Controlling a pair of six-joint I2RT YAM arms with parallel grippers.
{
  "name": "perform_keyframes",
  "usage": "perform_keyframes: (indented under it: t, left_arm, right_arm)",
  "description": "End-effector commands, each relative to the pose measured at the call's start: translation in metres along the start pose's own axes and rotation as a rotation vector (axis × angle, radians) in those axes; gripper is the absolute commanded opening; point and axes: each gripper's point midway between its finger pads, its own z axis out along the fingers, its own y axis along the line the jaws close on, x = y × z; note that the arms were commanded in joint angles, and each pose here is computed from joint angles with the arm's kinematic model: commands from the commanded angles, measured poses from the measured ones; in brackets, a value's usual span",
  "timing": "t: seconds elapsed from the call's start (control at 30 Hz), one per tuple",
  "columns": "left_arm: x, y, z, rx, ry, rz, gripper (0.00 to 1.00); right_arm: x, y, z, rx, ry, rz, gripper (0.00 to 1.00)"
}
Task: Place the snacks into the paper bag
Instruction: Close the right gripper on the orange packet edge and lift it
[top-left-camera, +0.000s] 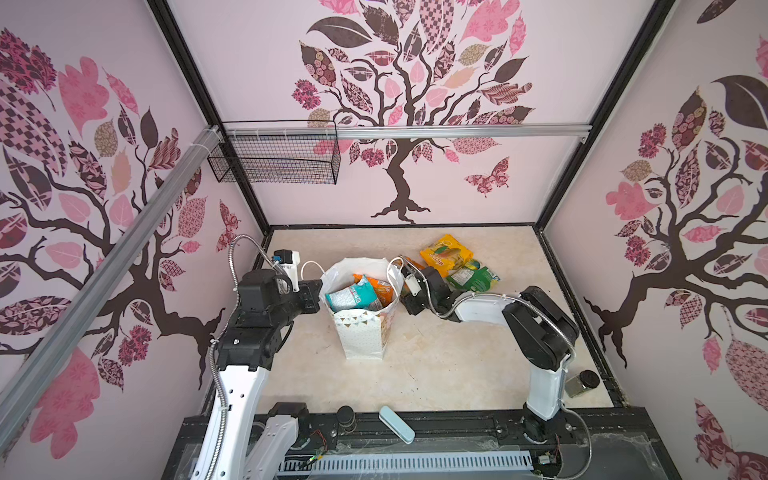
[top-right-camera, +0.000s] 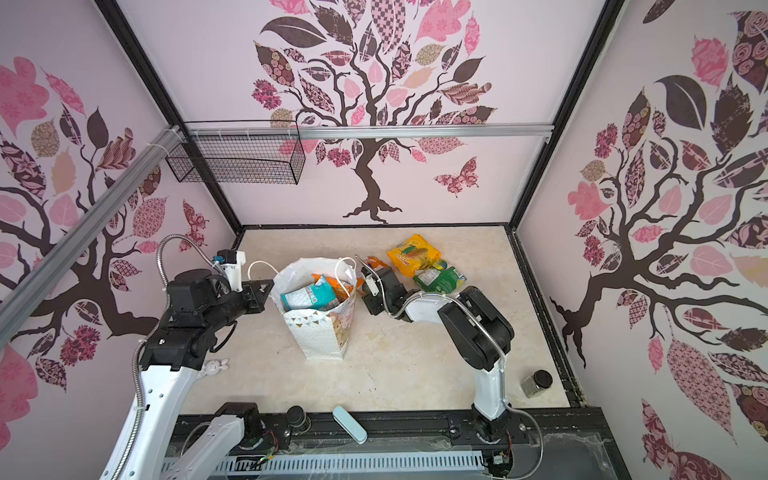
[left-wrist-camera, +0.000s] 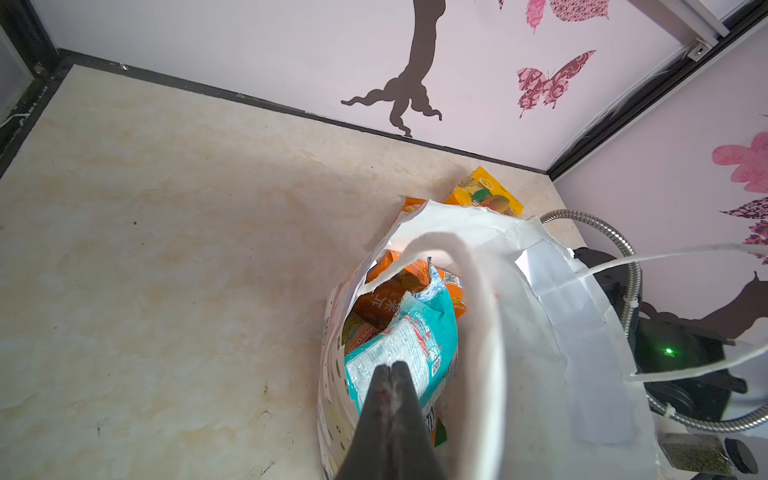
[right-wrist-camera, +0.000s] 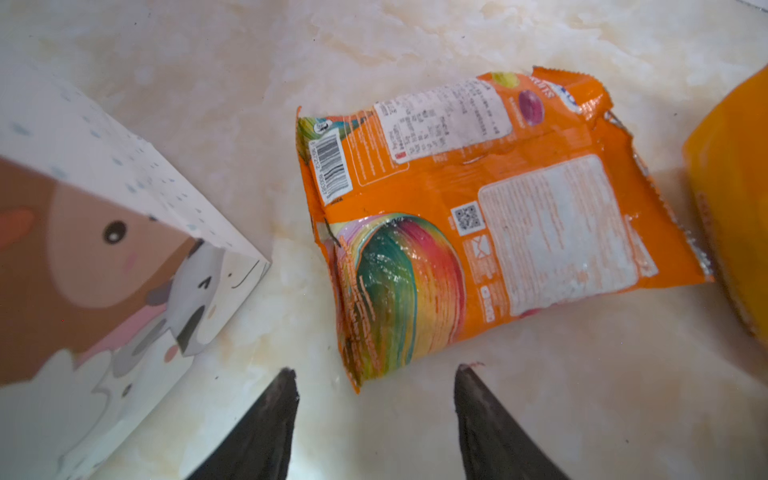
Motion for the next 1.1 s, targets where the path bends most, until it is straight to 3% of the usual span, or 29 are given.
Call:
perform_keyframes:
  t: [0.0,0.47,0.63,0.77,0.93,1.07]
  left_arm:
    - [0.002,0.003,0.002,-0.006,-0.009,0.011,0.02]
    - [0.002,0.004,0.002,-0.008,-0.009,0.011,0.02]
    - [0.002,0.004,0.002,-0.007,-0.007,0.011,0.02]
    - [0.002,0.004,0.003,-0.009,-0.006,0.011,0.02]
    - [0.002,0.004,0.002,-0.009,-0.007,0.012,0.02]
    - [0.001,0.004,0.002,-0.011,-0.011,0.012,0.02]
  right_arm:
    - [-0.002,-0.001,0.014,0.006,0.016,-0.033,0.63]
    - [0.018,-0.004,0.039,0.023,0.113,-0.037,0.62]
    - [0.028,-0.011,0.048,0.085,0.156,-0.066,0.59]
    - [0.027,-0.015,0.049,0.11,0.148,-0.054,0.42]
    - [0.02,-0.016,0.047,0.115,0.13,-0.024,0.14]
    - [0.013,-0.016,0.039,0.114,0.111,0.005,0.01]
